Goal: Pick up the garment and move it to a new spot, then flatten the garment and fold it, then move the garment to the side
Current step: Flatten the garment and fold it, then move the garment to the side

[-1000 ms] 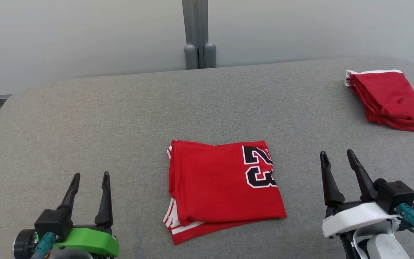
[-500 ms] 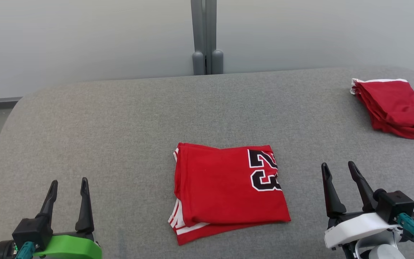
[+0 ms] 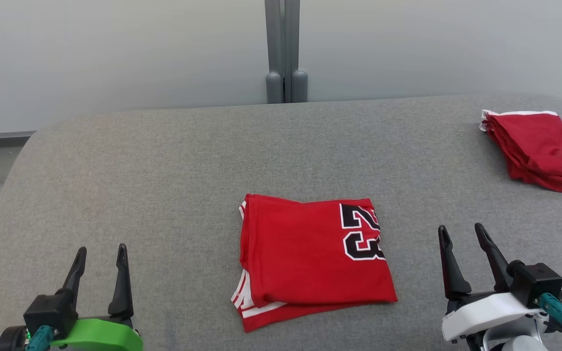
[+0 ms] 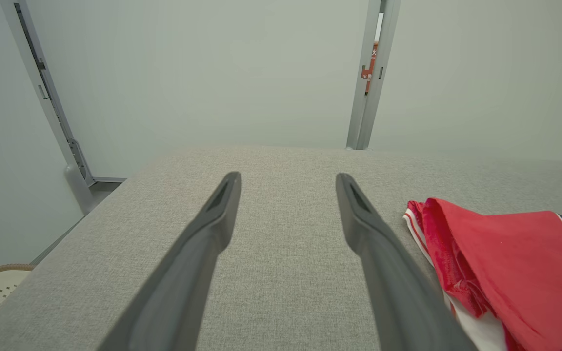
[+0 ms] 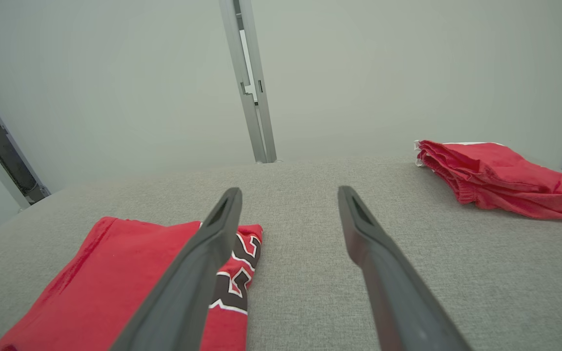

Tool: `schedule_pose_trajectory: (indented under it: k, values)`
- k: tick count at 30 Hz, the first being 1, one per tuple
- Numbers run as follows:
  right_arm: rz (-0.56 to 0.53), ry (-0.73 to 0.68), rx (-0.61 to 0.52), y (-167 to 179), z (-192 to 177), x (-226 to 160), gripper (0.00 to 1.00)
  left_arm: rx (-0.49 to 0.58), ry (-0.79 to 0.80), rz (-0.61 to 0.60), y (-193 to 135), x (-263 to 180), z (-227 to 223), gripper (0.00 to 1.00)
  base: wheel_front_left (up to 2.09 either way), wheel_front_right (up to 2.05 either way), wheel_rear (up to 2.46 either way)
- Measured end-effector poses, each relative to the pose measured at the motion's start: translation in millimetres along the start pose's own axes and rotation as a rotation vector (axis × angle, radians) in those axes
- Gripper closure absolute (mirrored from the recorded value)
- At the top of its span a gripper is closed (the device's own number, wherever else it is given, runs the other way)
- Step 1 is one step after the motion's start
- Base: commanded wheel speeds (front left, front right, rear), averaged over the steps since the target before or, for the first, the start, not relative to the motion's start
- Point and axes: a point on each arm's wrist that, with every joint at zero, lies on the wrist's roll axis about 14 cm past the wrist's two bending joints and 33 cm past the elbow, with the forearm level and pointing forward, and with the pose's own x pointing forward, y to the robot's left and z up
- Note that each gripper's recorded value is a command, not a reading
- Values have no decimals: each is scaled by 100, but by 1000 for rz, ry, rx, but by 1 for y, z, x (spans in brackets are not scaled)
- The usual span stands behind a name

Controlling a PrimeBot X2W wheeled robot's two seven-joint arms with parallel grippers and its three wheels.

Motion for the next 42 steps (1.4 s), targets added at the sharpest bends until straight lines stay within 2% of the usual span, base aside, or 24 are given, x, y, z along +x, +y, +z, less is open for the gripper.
schedule_pose_trajectory:
  k: [31,36,42]
  values:
    - [-1,28,-24,1,-6,0,0,16,19,1,-3,2,4,0,0,0,0]
    - [52,44,-32,15,-10,5,0,19,28,8,-1,2,0,0,0,0,0]
    - [122,55,-59,33,-8,31,0,20,38,19,0,2,-4,0,0,0,0]
